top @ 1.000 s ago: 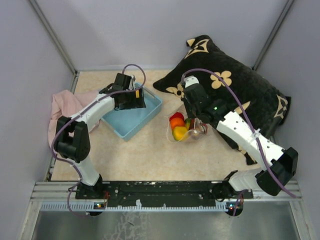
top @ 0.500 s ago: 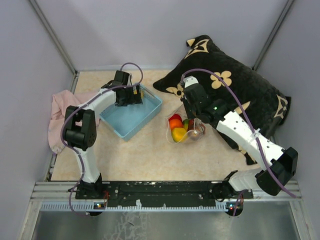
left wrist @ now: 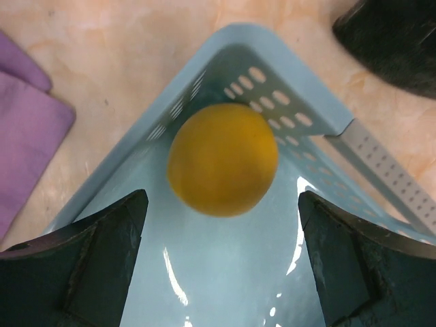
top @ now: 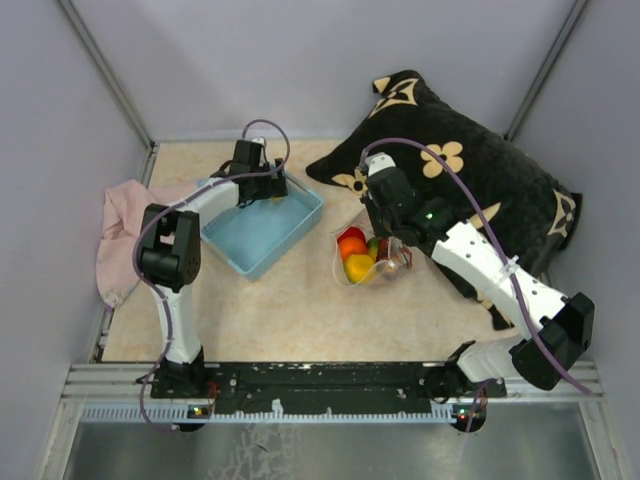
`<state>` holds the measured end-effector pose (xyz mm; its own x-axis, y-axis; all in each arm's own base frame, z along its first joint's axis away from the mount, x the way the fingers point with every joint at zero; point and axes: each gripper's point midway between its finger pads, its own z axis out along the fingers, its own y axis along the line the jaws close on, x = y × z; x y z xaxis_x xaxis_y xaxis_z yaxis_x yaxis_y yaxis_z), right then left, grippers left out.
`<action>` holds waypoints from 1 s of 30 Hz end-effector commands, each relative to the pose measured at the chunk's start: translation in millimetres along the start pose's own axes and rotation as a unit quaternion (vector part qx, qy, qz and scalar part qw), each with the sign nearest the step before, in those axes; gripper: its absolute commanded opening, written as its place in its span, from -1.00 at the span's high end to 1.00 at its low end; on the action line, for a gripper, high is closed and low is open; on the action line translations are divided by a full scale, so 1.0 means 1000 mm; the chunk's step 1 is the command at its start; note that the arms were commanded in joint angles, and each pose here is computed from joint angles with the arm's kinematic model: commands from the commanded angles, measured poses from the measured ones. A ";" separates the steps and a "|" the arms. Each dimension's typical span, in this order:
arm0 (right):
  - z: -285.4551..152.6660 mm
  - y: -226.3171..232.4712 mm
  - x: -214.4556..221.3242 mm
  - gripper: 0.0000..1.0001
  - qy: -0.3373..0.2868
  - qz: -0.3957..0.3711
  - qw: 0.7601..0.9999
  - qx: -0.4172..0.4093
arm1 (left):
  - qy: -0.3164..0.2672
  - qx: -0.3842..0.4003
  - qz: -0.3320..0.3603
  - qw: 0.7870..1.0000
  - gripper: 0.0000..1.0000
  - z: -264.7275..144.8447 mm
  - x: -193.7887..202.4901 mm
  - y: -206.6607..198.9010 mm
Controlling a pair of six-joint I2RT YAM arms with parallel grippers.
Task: Place the food in the zip-top bag and seal the zipper
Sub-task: Pick up the fake fruit from the bin.
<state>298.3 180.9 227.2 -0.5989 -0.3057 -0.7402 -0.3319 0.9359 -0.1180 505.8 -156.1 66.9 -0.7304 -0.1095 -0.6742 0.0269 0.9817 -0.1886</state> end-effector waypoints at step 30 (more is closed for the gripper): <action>-0.001 0.001 -0.015 1.00 -0.026 0.020 0.999 -0.005 | -0.059 0.066 0.082 0.993 -0.15 0.024 -0.006 -0.011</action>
<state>297.8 181.3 226.2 -0.6033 -0.2973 -0.7400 -0.3269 0.9386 -0.1106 538.4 -167.7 51.2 -0.6089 0.0356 -0.7924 0.2154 0.9689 -0.1220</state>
